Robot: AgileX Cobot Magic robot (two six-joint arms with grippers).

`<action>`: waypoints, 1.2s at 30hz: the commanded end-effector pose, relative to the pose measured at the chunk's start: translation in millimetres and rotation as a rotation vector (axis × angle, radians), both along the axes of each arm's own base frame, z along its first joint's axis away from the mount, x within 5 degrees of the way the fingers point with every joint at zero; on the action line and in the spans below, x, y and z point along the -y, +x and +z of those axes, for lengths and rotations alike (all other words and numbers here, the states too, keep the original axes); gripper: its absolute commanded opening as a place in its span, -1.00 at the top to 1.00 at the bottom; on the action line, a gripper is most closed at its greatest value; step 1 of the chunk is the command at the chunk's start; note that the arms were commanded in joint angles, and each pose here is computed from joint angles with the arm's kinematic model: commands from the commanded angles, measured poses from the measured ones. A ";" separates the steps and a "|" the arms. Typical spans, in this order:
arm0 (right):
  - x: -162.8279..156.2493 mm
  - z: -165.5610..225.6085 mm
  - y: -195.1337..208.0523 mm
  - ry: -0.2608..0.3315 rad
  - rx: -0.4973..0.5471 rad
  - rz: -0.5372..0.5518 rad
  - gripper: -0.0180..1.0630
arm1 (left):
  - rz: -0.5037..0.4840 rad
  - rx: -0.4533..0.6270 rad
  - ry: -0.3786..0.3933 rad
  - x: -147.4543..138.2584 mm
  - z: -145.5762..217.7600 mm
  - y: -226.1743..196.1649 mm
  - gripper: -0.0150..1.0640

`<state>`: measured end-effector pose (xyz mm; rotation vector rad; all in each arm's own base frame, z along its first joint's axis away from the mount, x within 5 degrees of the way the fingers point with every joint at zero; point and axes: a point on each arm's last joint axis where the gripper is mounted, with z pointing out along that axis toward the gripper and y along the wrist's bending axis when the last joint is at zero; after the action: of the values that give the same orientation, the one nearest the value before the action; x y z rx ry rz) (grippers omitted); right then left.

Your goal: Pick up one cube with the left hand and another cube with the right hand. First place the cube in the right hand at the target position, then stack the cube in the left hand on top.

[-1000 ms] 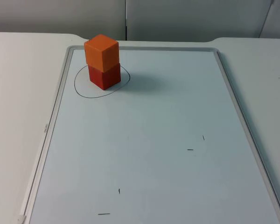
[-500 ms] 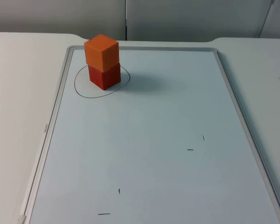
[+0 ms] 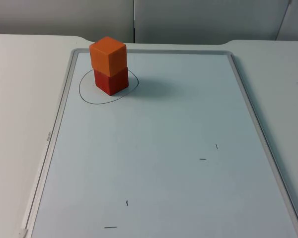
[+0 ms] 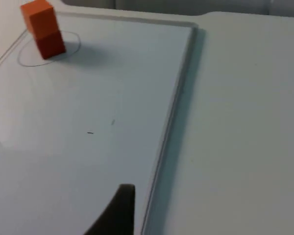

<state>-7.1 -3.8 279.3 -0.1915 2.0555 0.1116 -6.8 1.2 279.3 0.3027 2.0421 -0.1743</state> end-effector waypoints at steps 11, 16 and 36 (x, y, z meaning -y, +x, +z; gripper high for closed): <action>-1.4 -1.2 0.5 0.000 0.008 -0.192 -0.97 | -0.012 0.006 -0.013 0.8 -0.6 -0.1 -0.97; -1.6 -1.3 0.5 0.002 0.007 -0.190 -0.97 | -0.012 0.006 -0.013 0.8 -0.6 -0.1 -0.97; -2.2 -1.3 0.4 0.004 0.007 -0.234 -0.97 | -0.012 0.006 -0.013 0.8 -0.6 -0.1 -0.97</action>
<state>-7.7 -2.0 279.4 0.0531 2.0601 -0.0349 -6.8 1.2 279.3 0.3027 2.0421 -0.1743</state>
